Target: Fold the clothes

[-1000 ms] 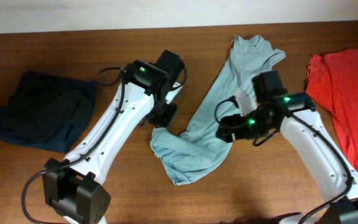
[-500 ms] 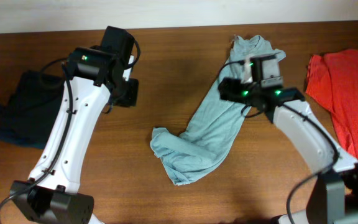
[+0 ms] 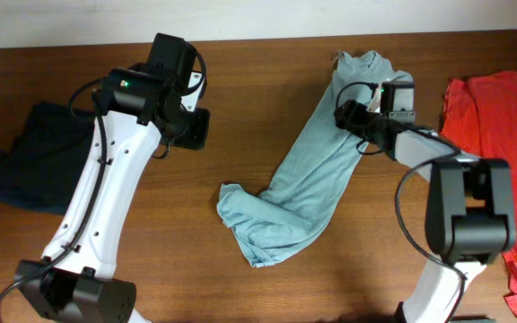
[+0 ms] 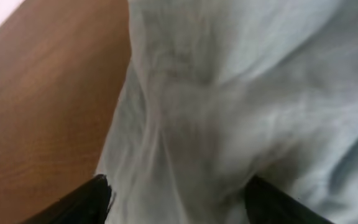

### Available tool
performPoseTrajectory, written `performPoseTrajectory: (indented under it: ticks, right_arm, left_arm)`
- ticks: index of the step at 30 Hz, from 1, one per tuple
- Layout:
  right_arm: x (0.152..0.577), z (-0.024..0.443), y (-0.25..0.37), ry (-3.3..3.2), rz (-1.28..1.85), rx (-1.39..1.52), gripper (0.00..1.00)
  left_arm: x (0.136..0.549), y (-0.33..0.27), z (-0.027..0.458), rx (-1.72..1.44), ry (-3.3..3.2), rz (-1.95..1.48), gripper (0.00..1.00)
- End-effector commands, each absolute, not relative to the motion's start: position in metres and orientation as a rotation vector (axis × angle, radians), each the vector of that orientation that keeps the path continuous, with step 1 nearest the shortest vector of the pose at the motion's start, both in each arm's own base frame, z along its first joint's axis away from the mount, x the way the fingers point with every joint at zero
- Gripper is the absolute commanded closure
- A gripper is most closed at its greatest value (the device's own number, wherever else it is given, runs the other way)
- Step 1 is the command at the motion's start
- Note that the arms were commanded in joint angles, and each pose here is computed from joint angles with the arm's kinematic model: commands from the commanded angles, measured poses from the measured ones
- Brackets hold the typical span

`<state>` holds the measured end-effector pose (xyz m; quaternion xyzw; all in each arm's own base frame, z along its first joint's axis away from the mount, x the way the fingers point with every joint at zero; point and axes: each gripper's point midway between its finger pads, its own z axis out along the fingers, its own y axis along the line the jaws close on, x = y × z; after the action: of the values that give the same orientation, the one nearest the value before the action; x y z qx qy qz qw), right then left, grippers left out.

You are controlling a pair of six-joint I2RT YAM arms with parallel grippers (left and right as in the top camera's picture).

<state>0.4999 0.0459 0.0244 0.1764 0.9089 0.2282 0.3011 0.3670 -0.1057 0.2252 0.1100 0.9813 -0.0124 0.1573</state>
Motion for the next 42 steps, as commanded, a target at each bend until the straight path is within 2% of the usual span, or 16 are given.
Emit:
performPoseTrajectory:
  ticks: [1, 4, 6, 10, 14, 19, 23, 24, 25, 26, 27, 29, 34, 37, 42]
  right_arm:
    - [0.500, 0.018, 0.059, 2.421, 0.689, 0.499, 0.56]
    - [0.495, 0.033, 0.085, 2.416, 0.832, 0.366, 0.81]
    - [0.491, 0.058, 0.103, 2.376, 0.949, 0.227, 0.86]
    - [0.467, 0.141, 0.145, 2.220, 1.103, -0.148, 0.87]
    - [0.432, 0.191, 0.178, 2.155, 1.110, -0.351, 0.88]
    - [0.365, 0.209, 0.270, 2.090, 1.184, -0.730, 0.87]
    - [0.306, 0.200, 0.337, 2.030, 1.209, -1.022, 0.87]
    - [0.298, 0.194, 0.344, 2.038, 1.178, -1.058, 0.82]
    - [0.294, 0.186, 0.348, 2.074, 1.114, -1.072, 0.69]
    - [0.293, 0.181, 0.346, 2.105, 1.077, -1.065, 0.62]
    - [0.296, 0.174, 0.339, 2.157, 1.012, -1.041, 0.44]
    - [0.311, 0.162, 0.303, 2.290, 0.842, -0.935, 0.31]
    - [0.321, 0.148, 0.207, 2.574, 0.601, -0.673, 0.20]
    - [0.299, 0.127, 0.164, 2.793, 0.574, -0.544, 0.19]
    - [0.251, 0.077, 0.153, 3.060, 0.568, -0.469, 0.18]
  left_arm:
    - [0.368, -0.108, 0.234, 0.340, 2.775, -0.055, 0.61]
    - [0.369, -0.108, 0.235, 0.340, 2.774, -0.054, 0.60]
    - [0.368, -0.108, 0.234, 0.340, 2.777, -0.053, 0.60]
    - [0.367, -0.107, 0.234, 0.352, 2.781, -0.050, 0.60]
    - [0.368, -0.102, 0.234, 0.395, 2.773, -0.003, 0.59]
    - [0.368, -0.075, 0.247, 0.323, 2.742, 0.176, 0.60]
    - [0.358, -0.022, 0.295, 0.033, 2.626, 0.372, 0.60]
    - [0.356, -0.016, 0.306, 0.002, 2.598, 0.358, 0.60]
    - [0.353, -0.011, 0.318, -0.029, 2.562, 0.335, 0.58]
    - [0.350, -0.006, 0.328, -0.052, 2.531, 0.317, 0.56]
    - [0.346, -0.003, 0.337, -0.072, 2.504, 0.298, 0.54]
    - [0.340, 0.000, 0.346, -0.089, 2.478, 0.263, 0.52]
    - [0.340, -0.013, 0.340, -0.044, 2.505, 0.181, 0.50]
    - [0.345, -0.015, 0.336, -0.040, 2.514, 0.171, 0.50]
    - [0.350, -0.016, 0.337, -0.041, 2.500, 0.167, 0.48]
